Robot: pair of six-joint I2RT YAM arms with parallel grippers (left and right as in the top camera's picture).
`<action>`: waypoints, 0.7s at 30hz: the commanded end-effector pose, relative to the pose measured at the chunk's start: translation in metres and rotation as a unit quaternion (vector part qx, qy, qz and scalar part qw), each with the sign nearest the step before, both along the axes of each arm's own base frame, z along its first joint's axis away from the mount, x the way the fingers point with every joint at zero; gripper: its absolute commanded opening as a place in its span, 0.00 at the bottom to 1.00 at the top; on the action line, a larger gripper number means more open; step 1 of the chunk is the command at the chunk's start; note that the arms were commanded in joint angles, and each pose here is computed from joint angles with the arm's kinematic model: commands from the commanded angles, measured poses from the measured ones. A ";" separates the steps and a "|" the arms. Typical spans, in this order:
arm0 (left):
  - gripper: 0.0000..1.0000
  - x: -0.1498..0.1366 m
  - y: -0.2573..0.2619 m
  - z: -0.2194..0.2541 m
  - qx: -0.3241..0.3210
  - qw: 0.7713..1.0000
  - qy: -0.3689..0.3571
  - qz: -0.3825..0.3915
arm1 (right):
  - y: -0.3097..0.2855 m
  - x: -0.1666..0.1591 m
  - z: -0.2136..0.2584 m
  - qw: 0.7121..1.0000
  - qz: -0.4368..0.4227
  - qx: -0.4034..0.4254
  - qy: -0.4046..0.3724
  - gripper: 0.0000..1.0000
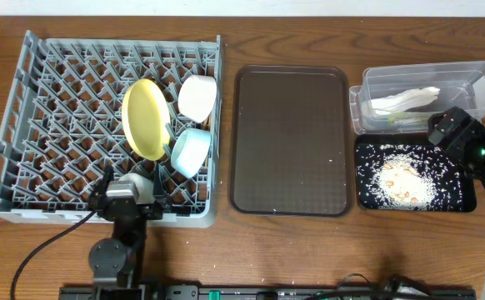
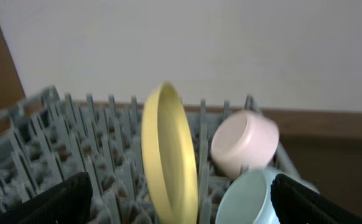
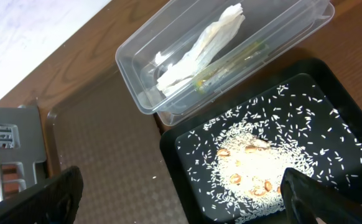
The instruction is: Sort waste into correct bins and load items into the dishwasher
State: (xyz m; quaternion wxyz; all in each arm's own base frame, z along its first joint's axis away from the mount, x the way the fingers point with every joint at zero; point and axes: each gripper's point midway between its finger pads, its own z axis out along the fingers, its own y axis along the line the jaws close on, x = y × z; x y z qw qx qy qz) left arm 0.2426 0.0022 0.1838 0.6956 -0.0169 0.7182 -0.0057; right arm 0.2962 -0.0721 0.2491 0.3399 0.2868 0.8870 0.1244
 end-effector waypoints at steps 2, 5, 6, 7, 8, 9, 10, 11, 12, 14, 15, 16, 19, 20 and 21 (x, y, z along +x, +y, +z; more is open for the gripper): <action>0.93 0.004 -0.001 -0.027 0.007 1.000 0.019 -0.003 | -0.002 -0.001 0.001 1.000 -0.005 0.000 -0.001 0.99; 0.93 0.002 0.000 -0.045 0.007 0.998 0.056 -0.003 | -0.002 -0.001 0.001 1.000 -0.005 -0.001 -0.001 0.99; 0.93 0.001 -0.001 -0.046 0.007 0.998 0.059 -0.003 | -0.002 -0.001 0.001 1.000 -0.005 0.000 -0.001 0.99; 0.93 0.001 -0.001 -0.046 0.007 0.998 0.058 -0.003 | -0.002 -0.001 0.001 1.000 -0.005 0.000 -0.001 0.99; 0.93 0.001 0.000 -0.046 0.007 0.998 0.059 -0.003 | -0.002 -0.001 0.001 1.000 -0.005 0.000 -0.001 0.99; 0.93 0.001 0.000 -0.046 0.007 0.998 0.060 -0.003 | -0.002 -0.001 0.001 1.000 -0.005 0.000 -0.001 0.99; 0.93 0.001 0.000 -0.047 0.007 0.998 0.060 -0.003 | -0.002 -0.001 0.001 1.000 -0.005 0.000 -0.001 0.99; 0.93 0.002 0.000 -0.047 0.007 0.998 0.060 -0.003 | -0.002 -0.001 0.001 1.000 -0.005 0.000 -0.001 0.99; 0.93 0.002 0.000 -0.047 0.007 0.998 0.060 -0.003 | -0.002 -0.001 0.001 1.000 -0.005 0.000 -0.001 0.99; 0.93 0.002 0.000 -0.047 0.007 0.998 0.060 -0.003 | -0.002 -0.001 0.001 1.000 -0.005 0.000 -0.001 0.99; 0.93 0.002 0.000 -0.047 0.007 0.998 0.060 -0.003 | -0.002 -0.001 0.001 1.000 -0.005 0.000 -0.001 0.99; 0.93 0.002 0.000 -0.047 0.007 0.998 0.060 -0.003 | -0.002 -0.001 0.001 1.000 -0.005 0.000 -0.001 0.99; 0.93 0.002 0.000 -0.047 0.007 0.998 0.060 -0.003 | -0.002 -0.001 0.001 1.000 -0.005 0.000 -0.001 0.99; 0.93 0.002 0.000 -0.047 0.007 0.998 0.060 -0.003 | -0.002 -0.001 0.001 1.000 -0.005 0.000 -0.001 0.99; 0.93 0.002 0.000 -0.047 0.007 0.998 0.060 -0.003 | -0.002 -0.001 0.001 1.000 -0.005 0.000 -0.001 0.99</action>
